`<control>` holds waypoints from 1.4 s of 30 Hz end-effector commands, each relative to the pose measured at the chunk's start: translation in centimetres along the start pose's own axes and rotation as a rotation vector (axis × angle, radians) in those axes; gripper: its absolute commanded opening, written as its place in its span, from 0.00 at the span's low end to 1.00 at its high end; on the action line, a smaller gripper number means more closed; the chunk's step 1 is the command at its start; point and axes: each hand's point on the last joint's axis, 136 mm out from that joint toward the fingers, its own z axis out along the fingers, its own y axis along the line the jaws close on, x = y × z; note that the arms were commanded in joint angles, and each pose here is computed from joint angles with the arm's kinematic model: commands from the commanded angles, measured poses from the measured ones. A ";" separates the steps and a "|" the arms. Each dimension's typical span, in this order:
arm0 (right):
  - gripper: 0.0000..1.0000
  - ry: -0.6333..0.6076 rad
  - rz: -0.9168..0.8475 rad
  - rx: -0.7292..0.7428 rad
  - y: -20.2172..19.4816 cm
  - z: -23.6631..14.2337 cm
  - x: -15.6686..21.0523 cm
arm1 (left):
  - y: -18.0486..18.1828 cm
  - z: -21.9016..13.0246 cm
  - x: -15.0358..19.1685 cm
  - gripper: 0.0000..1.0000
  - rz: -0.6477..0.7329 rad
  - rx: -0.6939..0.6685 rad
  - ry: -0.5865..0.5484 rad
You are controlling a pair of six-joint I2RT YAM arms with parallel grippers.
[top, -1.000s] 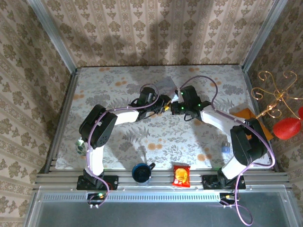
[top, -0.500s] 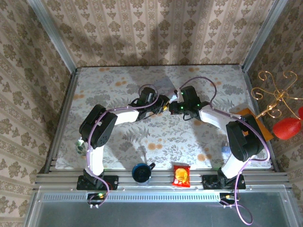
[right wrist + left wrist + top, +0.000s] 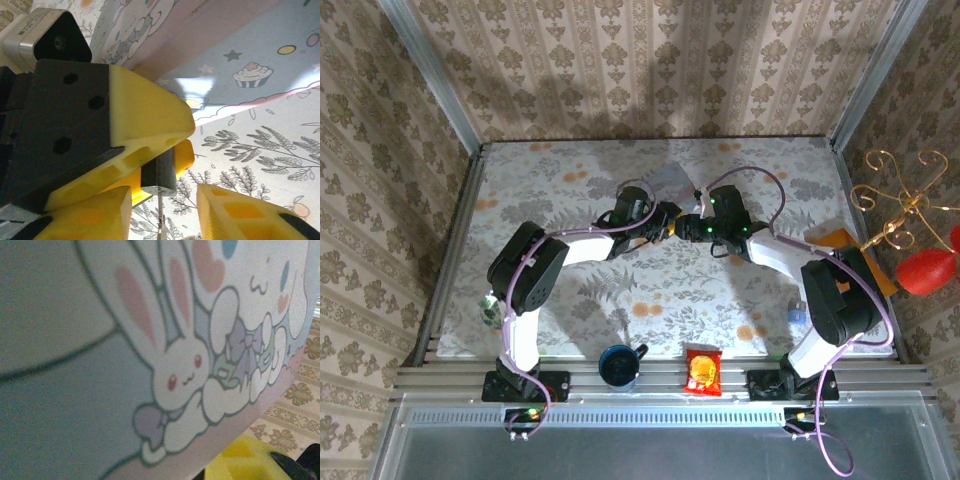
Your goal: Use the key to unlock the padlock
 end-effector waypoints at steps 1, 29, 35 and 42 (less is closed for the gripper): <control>0.45 -0.156 -0.080 -0.101 3.7 -1.7 -3.9 | -2.4 -0.7 6.5 0.00 0.053 0.068 0.218; 0.50 -0.203 0.021 0.058 0.8 -8.3 -2.7 | -0.3 -0.1 5.7 0.00 0.035 0.022 0.201; 0.28 -0.169 0.054 0.095 -0.1 -8.9 -1.1 | 0.0 0.0 5.6 0.00 0.033 0.016 0.194; 0.26 -0.117 0.093 0.097 0.0 -9.0 0.9 | 0.2 0.1 5.5 0.00 0.030 0.013 0.192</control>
